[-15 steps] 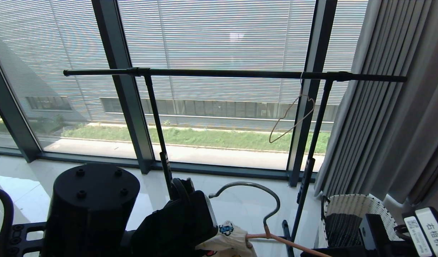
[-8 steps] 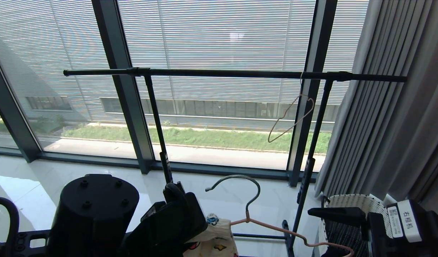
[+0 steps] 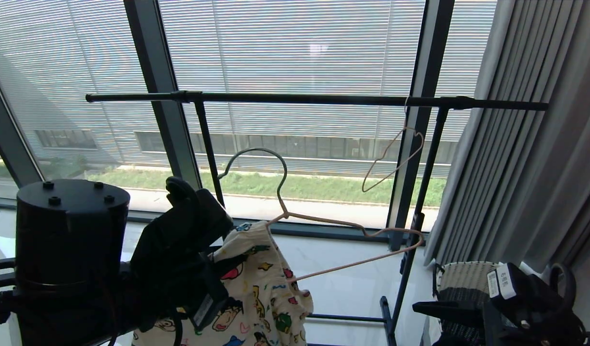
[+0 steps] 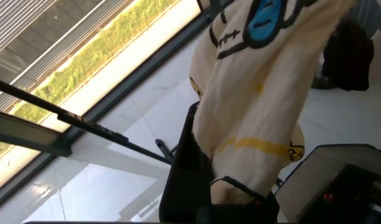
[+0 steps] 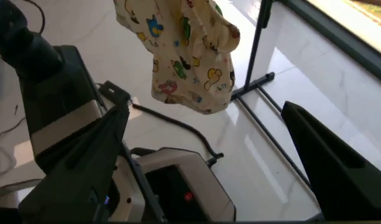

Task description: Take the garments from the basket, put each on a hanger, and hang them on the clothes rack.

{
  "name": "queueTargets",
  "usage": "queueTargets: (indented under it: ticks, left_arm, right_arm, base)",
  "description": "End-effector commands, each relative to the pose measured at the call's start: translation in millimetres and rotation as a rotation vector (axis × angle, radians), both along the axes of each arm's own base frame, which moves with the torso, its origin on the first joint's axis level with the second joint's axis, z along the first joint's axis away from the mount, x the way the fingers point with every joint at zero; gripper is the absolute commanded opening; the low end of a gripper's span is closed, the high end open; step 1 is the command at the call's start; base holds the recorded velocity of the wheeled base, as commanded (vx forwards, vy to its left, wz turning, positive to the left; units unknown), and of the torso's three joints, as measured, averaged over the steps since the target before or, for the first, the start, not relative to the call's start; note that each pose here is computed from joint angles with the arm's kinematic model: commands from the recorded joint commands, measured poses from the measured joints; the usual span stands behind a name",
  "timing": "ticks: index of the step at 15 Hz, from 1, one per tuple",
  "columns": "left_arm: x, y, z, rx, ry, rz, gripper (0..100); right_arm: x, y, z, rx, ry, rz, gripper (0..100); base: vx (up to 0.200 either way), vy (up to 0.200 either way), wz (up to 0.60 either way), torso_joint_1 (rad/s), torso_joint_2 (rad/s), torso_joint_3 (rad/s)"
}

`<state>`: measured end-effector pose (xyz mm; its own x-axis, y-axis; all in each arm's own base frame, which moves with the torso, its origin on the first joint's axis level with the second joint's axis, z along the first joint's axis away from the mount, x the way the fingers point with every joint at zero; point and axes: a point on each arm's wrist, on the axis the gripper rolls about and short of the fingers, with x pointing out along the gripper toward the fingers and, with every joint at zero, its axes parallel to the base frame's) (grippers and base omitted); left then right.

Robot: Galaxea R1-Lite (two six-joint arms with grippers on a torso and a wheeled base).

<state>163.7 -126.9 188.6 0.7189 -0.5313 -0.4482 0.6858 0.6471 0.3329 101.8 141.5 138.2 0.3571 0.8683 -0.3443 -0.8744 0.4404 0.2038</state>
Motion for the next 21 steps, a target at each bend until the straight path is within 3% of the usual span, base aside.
queueTargets:
  ticks: [1,3,8,11,16,21]
  left_arm:
    - [-8.8,-0.8,14.9,-0.039,-0.053,-0.031,0]
    - [-6.9,-2.3,23.1,-0.058,-0.075,-0.029,0]
    - [-7.7,-6.6,29.7,-0.074,-0.092,-0.048,0]
    - [-7.6,-9.6,29.4,-0.073,-0.089,-0.059,0]
    - [-7.3,-13.3,31.7,-0.078,-0.093,-0.071,0]
    - [-12.0,-21.1,34.7,-0.087,-0.097,-0.108,0]
  right_arm:
    - [17.0,21.1,-9.7,0.006,0.132,-0.049,100]
    - [30.3,35.0,-13.7,0.065,0.142,-0.088,100]
    - [60.9,68.7,-24.9,0.091,0.083,-0.246,100]
    - [61.0,86.8,-25.6,0.101,0.069,-0.223,100]
    - [48.8,97.4,-30.8,0.077,0.063,-0.215,100]
    - [54.7,101.7,-54.1,-0.021,0.038,-0.365,100]
  base:
    - [0.0,0.0,0.0,0.0,0.0,0.0]
    - [0.0,0.0,0.0,0.0,0.0,0.0]
    - [0.0,0.0,0.0,0.0,0.0,0.0]
    - [0.0,0.0,0.0,0.0,0.0,0.0]
    - [0.0,0.0,0.0,0.0,0.0,0.0]
    - [0.0,0.0,0.0,0.0,0.0,0.0]
